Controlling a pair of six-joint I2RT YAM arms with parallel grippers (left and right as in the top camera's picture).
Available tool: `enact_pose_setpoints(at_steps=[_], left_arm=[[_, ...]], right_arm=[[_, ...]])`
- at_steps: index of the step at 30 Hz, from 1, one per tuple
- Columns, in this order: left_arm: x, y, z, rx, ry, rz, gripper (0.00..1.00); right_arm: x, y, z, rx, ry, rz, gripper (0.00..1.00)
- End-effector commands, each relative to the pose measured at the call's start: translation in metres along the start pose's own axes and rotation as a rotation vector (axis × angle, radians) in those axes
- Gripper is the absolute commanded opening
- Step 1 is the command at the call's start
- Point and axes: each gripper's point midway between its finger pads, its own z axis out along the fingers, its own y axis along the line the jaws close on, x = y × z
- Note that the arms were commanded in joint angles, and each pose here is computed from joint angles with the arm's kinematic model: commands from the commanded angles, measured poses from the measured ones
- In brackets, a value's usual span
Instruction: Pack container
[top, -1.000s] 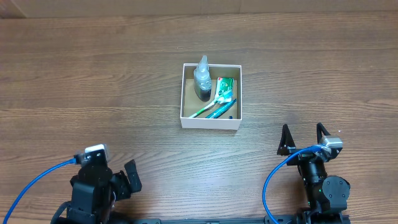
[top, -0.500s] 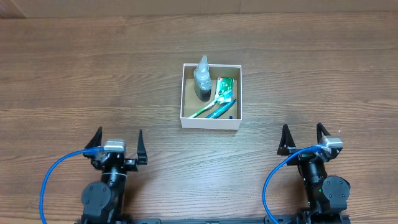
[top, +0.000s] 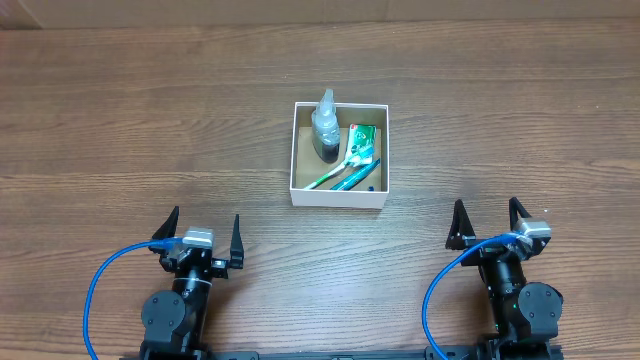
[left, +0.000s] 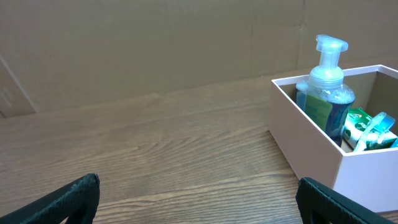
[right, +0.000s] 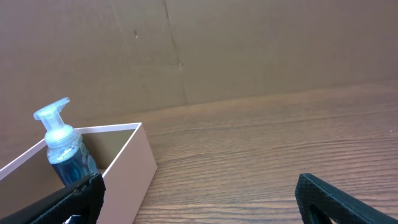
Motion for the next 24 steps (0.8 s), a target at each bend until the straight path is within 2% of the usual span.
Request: enact_pose_setpoints(at_steps=[1, 24], left_arm=[[-0.0015, -0.0024, -0.0005, 0.017, -0.012, 0.021, 1.0], [-0.0015, -0.0024, -0.0005, 0.017, -0.012, 0.021, 1.0]], right_arm=[[0.0013, 0.0, 0.0003, 0.001, -0.005, -0.007, 1.0], [0.003, 0.0082, 0.0003, -0.032, 0.001, -0.008, 1.0]])
